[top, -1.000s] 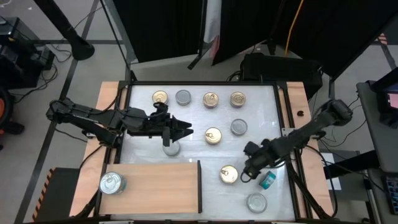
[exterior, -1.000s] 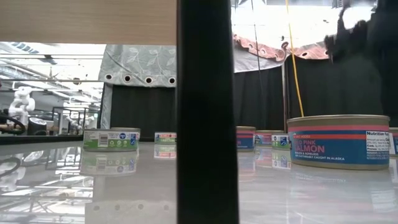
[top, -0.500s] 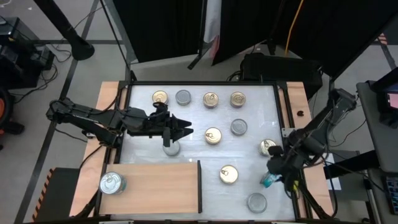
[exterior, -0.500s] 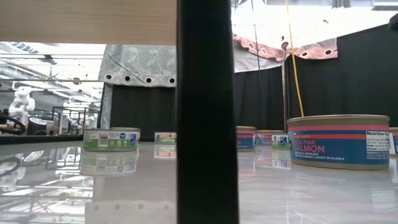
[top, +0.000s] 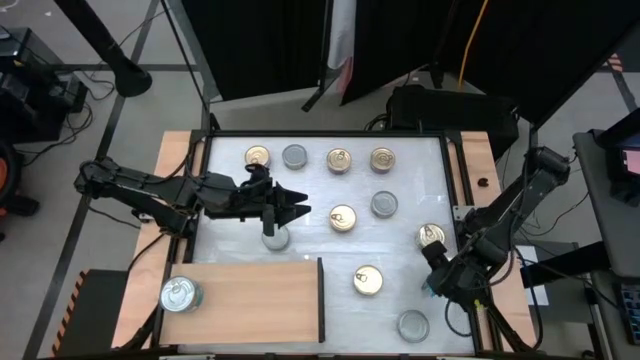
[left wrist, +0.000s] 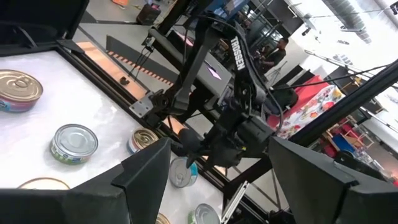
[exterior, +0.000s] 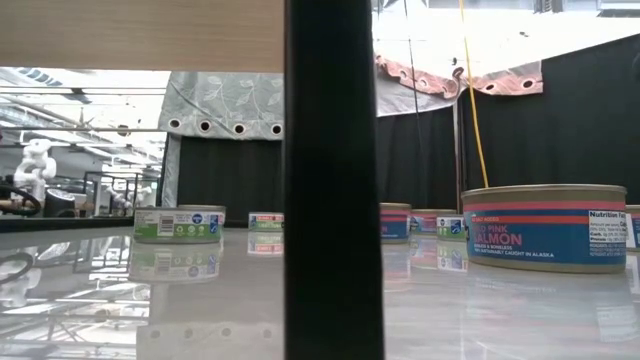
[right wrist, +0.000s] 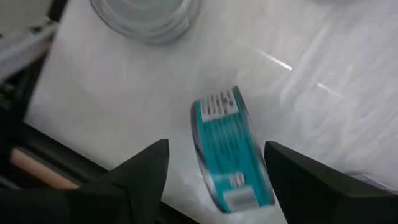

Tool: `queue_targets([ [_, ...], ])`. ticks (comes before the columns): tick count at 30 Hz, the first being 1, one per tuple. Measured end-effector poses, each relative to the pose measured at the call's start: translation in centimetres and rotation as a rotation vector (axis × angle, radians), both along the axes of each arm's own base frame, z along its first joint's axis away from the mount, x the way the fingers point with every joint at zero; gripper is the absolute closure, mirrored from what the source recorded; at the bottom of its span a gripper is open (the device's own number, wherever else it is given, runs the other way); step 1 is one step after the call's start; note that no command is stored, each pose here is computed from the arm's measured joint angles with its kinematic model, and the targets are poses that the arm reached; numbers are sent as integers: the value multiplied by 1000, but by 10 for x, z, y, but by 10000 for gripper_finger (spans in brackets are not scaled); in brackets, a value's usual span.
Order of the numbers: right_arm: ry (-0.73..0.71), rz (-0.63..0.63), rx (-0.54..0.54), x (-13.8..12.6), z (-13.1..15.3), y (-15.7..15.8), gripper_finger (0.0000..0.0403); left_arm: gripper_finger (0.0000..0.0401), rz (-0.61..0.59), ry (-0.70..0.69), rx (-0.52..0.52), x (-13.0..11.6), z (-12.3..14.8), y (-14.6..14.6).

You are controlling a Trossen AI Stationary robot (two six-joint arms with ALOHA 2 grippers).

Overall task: Stack canned seafood by type on shelf
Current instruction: Stack the yellow blue tuna can on top of the yellow blue tuna can on the shelf

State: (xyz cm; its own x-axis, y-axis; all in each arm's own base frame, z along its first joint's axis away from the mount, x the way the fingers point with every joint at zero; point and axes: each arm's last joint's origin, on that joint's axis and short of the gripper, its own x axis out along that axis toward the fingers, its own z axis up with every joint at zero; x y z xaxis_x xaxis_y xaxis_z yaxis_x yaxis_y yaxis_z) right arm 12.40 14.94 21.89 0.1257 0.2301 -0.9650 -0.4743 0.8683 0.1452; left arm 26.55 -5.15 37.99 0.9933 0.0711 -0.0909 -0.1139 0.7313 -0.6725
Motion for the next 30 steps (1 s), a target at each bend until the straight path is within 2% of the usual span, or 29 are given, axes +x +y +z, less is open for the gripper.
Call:
queue_targets([
  [6,7,68,-79,8,-17,8,171,122,-2,2,23,0,0,0],
  [9,32,86,-112,11,-25,11,201,122,-2,1,23,0,0,0],
  [15,53,87,-116,11,-27,12,287,122,-2,1,19,0,0,0],
  [17,55,85,-117,11,-20,12,292,122,-2,0,18,0,0,0],
  [20,45,66,-102,14,2,13,292,122,-2,-18,11,0,2,0],
  [23,14,31,-82,18,35,12,291,122,-1,-97,-6,1,10,0],
  [27,-155,-42,0,31,95,11,275,122,10,-219,-20,0,22,0],
  [30,-330,-137,67,43,143,3,276,122,16,-309,11,-2,31,-1],
])
